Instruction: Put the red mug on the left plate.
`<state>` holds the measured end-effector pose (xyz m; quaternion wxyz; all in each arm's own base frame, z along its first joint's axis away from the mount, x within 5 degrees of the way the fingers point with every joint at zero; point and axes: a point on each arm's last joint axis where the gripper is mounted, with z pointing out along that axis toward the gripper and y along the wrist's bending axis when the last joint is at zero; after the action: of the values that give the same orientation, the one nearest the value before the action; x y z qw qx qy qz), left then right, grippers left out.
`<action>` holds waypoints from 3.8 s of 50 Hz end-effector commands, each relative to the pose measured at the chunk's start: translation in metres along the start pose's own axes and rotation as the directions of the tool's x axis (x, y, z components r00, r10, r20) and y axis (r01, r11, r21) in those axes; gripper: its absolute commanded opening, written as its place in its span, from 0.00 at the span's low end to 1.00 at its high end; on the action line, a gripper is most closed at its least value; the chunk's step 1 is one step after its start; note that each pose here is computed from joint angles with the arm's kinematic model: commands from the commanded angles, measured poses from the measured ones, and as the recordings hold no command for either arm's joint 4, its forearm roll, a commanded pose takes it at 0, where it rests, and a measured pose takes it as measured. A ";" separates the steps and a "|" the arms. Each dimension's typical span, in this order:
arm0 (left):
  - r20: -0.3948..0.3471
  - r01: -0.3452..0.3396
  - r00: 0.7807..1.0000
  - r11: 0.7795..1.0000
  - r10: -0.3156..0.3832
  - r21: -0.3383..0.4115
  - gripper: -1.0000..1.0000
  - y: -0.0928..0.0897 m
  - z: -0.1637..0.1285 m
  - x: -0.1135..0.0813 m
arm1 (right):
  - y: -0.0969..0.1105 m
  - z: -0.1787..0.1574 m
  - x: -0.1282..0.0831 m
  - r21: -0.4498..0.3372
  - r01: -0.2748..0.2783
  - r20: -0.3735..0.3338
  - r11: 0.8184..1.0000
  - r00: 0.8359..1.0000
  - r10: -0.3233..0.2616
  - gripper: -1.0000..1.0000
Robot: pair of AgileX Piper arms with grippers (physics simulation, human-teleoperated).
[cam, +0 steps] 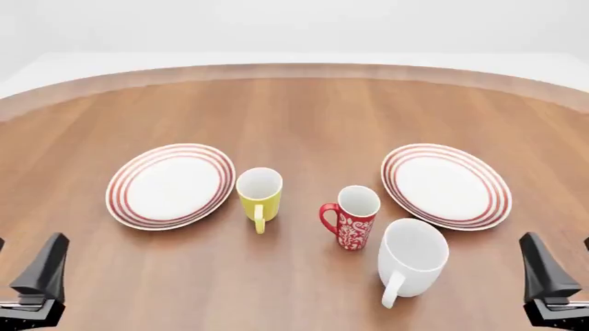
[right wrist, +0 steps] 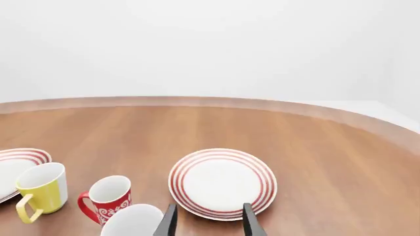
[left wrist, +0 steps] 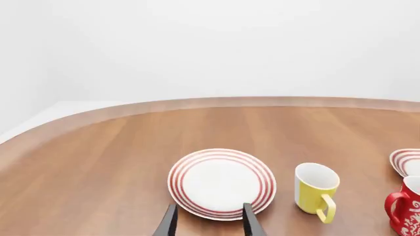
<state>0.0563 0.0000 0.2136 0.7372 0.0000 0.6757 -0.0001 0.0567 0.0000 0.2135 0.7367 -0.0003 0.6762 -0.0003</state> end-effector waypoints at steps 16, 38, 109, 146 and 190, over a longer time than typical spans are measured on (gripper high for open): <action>0.009 -0.008 1.000 1.000 0.008 0.002 1.00 0.000 0.000 -0.003 | 0.000 0.000 -0.001 0.000 0.007 -0.002 1.000 1.000 -0.007 1.00; -0.026 -0.019 0.999 0.999 0.020 0.042 1.00 -0.002 0.001 -0.022 | 0.000 0.000 -0.001 0.001 0.009 -0.002 1.000 1.000 -0.009 1.00; -0.008 -0.218 0.969 0.875 0.246 0.433 1.00 -0.072 0.106 -0.065 | 0.001 -0.001 -0.002 -0.022 0.048 0.012 0.999 0.999 -0.047 1.00; -0.014 -0.263 0.943 0.771 0.332 0.581 1.00 -0.128 0.145 -0.074 | 0.002 -0.001 -0.003 -0.043 0.071 0.027 0.997 0.997 -0.070 1.00; -0.077 -0.288 0.866 0.619 0.493 0.730 1.00 -0.196 0.175 -0.029 | 0.004 -0.001 -0.004 -0.063 0.098 0.042 0.993 0.995 -0.096 1.00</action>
<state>0.2219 -0.1832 0.2696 0.5853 0.4087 0.6940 -0.0932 0.0555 0.0036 0.2177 0.7479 -0.0551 0.6613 -0.0139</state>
